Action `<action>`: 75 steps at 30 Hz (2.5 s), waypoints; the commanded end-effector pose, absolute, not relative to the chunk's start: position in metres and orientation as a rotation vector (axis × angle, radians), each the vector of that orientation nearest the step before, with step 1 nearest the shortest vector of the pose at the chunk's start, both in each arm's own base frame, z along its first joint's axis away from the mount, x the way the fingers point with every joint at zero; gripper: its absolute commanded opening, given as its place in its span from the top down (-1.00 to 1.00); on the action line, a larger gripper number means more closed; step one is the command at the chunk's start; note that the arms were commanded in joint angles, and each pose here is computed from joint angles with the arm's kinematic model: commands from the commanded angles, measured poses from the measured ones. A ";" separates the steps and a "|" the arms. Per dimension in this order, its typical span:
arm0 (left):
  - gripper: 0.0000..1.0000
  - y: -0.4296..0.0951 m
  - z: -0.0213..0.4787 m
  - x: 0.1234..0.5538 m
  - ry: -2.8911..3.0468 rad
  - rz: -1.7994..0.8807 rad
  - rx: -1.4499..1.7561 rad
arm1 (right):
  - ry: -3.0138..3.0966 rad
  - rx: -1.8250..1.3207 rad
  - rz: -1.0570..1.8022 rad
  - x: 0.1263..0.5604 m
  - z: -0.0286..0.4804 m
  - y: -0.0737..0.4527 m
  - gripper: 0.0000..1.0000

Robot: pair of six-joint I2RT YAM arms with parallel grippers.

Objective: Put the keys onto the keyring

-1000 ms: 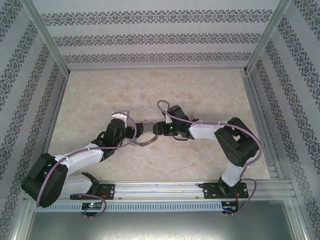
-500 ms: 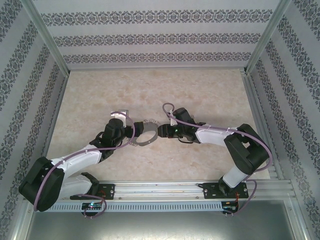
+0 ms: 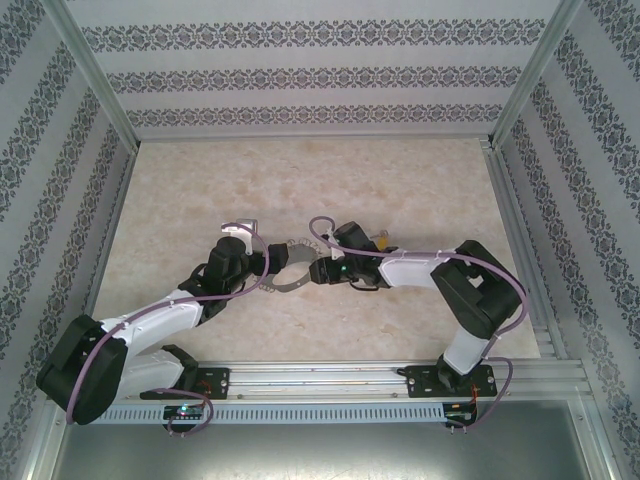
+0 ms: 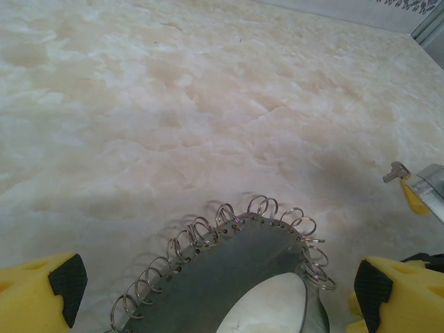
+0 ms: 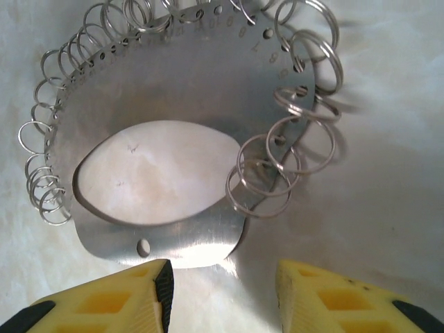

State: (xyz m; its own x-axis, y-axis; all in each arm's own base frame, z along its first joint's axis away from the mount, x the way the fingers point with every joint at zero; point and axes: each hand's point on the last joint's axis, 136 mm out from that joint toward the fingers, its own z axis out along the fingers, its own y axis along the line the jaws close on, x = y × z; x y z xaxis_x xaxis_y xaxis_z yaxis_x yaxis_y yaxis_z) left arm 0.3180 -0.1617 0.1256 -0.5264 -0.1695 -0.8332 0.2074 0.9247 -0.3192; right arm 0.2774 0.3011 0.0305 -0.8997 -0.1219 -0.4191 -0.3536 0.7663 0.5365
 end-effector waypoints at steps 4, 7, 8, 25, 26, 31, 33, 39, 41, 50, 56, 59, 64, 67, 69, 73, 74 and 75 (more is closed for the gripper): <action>-1.00 -0.170 0.136 0.322 2.064 -0.502 0.027 | 2.568 -0.383 0.891 0.300 0.038 0.312 0.11; -1.00 -0.170 0.135 0.322 2.068 -0.501 0.027 | 2.562 -0.369 0.896 0.310 0.039 0.313 0.11; -1.00 -0.170 0.135 0.323 2.067 -0.502 0.026 | 2.562 -0.365 0.900 0.312 0.039 0.314 0.11; -1.00 -0.172 0.135 0.323 2.068 -0.520 0.016 | 2.571 -0.335 0.910 0.321 0.033 0.309 0.16; -1.00 -0.172 0.135 0.323 2.068 -0.521 0.016 | 2.573 -0.334 0.910 0.321 0.033 0.309 0.16; -1.00 -0.173 0.134 0.323 2.069 -0.527 0.014 | 2.578 -0.330 0.950 0.325 0.030 0.318 0.16; -1.00 -0.172 0.133 0.322 2.072 -0.524 0.013 | 2.570 -0.328 0.982 0.328 0.032 0.324 0.16; -1.00 -0.172 0.132 0.322 2.073 -0.520 0.012 | 2.529 -0.288 1.049 0.345 0.044 0.333 0.16; -1.00 -0.172 0.133 0.322 2.071 -0.522 0.011 | 2.513 -0.272 1.066 0.351 0.049 0.335 0.16; -1.00 -0.174 0.130 0.322 2.078 -0.531 0.013 | 2.482 -0.246 1.074 0.362 0.060 0.332 0.16; -1.00 -0.173 0.134 0.321 2.068 -0.536 0.011 | 2.484 -0.273 0.999 0.343 0.059 0.316 0.19; -1.00 -0.173 0.136 0.321 2.061 -0.538 0.012 | 2.501 -0.303 0.935 0.331 0.051 0.307 0.24; -1.00 -0.172 0.140 0.320 2.053 -0.535 0.012 | 2.523 -0.375 0.867 0.316 0.036 0.305 0.28; -1.00 -0.171 0.141 0.320 2.053 -0.533 0.012 | 2.518 -0.451 0.833 0.310 0.031 0.310 0.30; -1.00 -0.171 0.142 0.320 2.050 -0.533 0.009 | 2.519 -0.487 0.788 0.310 0.028 0.312 0.32; -1.00 -0.170 0.142 0.319 2.049 -0.535 0.006 | 2.514 -0.516 0.717 0.314 0.024 0.311 0.35; -1.00 -0.170 0.142 0.319 2.051 -0.534 0.007 | 2.511 -0.519 0.704 0.317 0.024 0.311 0.35; -1.00 -0.171 0.143 0.320 2.049 -0.536 0.006 | 2.513 -0.523 0.695 0.318 0.023 0.311 0.37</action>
State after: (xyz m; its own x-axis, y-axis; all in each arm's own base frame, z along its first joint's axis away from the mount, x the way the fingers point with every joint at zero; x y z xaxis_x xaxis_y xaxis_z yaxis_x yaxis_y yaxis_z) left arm 0.3201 -0.1667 0.1336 -0.5265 -0.1975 -0.8269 0.2128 0.9110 -0.3531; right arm 0.3063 0.3131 0.0250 -0.8400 -0.1968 -0.5057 -0.4480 0.7772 0.4418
